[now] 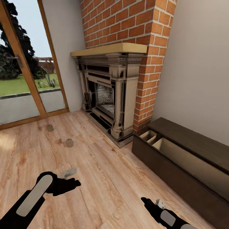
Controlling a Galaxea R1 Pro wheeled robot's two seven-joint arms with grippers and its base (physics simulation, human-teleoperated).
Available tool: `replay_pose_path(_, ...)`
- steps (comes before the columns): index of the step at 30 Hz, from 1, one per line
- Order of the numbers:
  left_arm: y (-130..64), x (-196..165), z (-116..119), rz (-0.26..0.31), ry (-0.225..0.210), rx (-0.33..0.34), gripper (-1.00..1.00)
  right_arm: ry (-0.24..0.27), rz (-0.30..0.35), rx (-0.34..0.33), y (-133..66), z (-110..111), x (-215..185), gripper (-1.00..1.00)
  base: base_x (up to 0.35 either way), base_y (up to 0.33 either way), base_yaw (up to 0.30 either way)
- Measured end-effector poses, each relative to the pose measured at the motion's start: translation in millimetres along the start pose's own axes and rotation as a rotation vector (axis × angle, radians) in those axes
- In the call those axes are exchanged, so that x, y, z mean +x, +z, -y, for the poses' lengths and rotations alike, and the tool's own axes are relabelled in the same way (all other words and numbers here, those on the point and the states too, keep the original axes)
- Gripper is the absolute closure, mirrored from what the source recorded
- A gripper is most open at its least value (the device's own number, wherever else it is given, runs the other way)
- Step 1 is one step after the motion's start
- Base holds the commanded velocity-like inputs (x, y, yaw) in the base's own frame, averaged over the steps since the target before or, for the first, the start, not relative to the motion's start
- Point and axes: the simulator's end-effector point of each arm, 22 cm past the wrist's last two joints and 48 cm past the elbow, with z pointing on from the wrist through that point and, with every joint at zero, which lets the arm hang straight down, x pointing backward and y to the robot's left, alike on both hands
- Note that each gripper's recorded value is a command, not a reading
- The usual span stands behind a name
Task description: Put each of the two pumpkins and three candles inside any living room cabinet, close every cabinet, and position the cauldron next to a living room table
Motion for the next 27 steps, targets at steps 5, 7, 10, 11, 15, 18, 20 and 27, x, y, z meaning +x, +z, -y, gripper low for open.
replay_pose_path(5,0.0,-0.1,0.2,0.000,0.000,0.001,-1.00,0.000,0.000,0.001,0.0,0.2,0.0,-1.00,0.000,0.000,0.291)
replay_pose_path(7,0.0,-0.1,0.2,0.000,0.000,0.000,-1.00,0.000,0.000,0.001,0.0,0.1,0.0,-1.00,0.000,0.000,0.290)
replay_pose_path(10,0.0,-0.1,0.1,0.000,0.000,0.000,-1.00,0.000,0.000,0.001,0.0,0.2,0.0,-1.00,0.000,0.000,0.291)
replay_pose_path(11,0.0,0.0,0.2,0.000,0.000,0.001,-1.00,0.000,0.000,0.000,0.0,0.1,0.0,-1.00,0.000,0.000,0.291)
replay_pose_path(15,0.1,0.2,0.1,0.000,0.000,0.000,-1.00,0.000,0.001,0.001,0.0,0.2,-0.2,-1.00,0.000,0.000,0.291)
replay_pose_path(18,0.0,0.0,0.3,0.000,0.000,0.001,-1.00,0.000,0.001,0.001,0.0,0.2,-0.3,-1.00,0.000,0.000,0.291)
replay_pose_path(20,0.0,-0.1,0.3,0.000,0.000,0.001,-1.00,0.000,0.001,0.001,0.0,0.2,-0.3,-1.00,0.000,0.000,0.291)
replay_pose_path(27,0.0,-0.1,0.4,0.000,0.000,0.002,-1.00,-0.001,0.007,0.001,0.0,0.1,-1.6,-1.00,0.000,0.000,0.291)
